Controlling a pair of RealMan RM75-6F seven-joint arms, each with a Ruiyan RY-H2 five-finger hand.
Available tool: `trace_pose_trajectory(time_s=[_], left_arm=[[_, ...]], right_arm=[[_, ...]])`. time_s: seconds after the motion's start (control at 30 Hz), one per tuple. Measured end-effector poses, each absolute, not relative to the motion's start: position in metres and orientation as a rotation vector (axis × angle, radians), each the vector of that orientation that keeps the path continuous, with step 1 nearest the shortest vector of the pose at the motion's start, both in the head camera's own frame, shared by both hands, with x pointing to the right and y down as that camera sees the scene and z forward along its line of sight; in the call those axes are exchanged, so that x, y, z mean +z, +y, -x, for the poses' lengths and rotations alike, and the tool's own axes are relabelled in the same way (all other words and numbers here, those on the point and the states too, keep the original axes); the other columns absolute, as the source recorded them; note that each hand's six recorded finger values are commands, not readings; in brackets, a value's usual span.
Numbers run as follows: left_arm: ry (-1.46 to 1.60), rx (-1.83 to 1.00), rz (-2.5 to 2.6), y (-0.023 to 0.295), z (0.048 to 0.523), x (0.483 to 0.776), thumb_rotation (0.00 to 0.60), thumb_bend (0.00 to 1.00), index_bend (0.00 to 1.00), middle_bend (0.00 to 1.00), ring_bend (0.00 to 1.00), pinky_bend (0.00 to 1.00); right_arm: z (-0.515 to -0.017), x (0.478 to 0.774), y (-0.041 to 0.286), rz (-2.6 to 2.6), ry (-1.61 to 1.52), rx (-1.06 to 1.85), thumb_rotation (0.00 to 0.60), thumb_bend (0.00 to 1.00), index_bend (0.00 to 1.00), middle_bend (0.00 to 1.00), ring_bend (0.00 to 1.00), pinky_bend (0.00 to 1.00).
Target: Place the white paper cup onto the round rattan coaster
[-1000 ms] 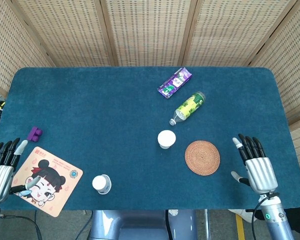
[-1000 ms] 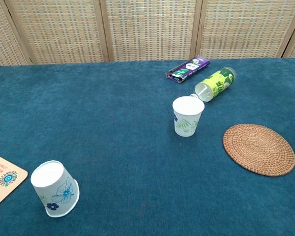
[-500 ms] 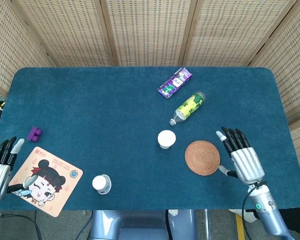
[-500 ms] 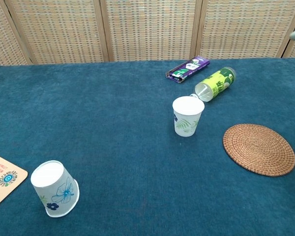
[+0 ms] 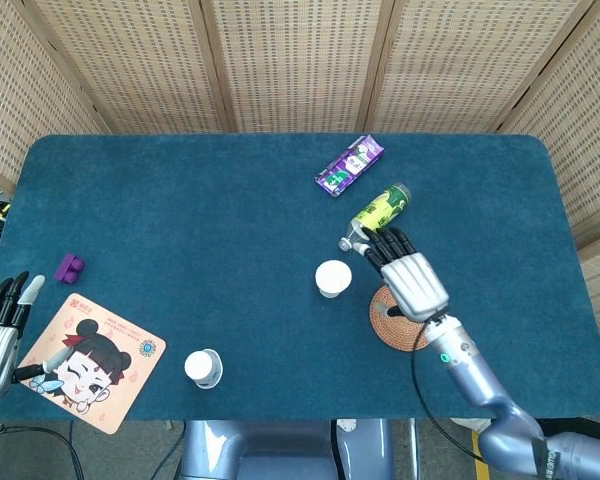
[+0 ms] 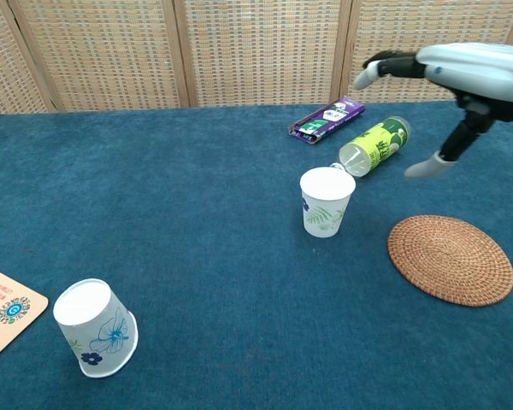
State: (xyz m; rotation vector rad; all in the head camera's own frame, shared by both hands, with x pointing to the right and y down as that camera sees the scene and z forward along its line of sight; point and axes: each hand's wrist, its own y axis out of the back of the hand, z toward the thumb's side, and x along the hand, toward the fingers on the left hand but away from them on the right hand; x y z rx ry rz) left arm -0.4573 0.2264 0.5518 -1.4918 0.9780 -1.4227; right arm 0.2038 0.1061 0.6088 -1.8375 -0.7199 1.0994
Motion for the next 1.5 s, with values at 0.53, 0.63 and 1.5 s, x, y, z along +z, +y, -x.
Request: trace_pose_trajectory(time_s=[0.53,0.63,1.5], left_arm=[[0.976,-1.439,1.502,0.225,0.46,0.558,0.0,0.08,0.0,0.0,0.0,0.0],[0.977,-1.441,1.503,0.225,0.461,0.559,0.0,0.08,0.0,0.0,0.0,0.0],[0.972,-1.464,1.507,0.225,0.465,0.566,0.0,0.09,0.0,0.0,0.0,0.0]], right_arm=[[-0.164,0.665,0.095,1.903,-0.583,1.221,0.6,0.03,0.15,0.02,0.0,0.03],[-0.163,0.67,0.097,1.912,-0.571,1.236,0.6,0.03,0.16,0.03,0.0,0.04],[-0.148,0.714,0.094,1.932,-0.489,1.307,0.6,0.03,0.38,0.28,0.24,0.34]])
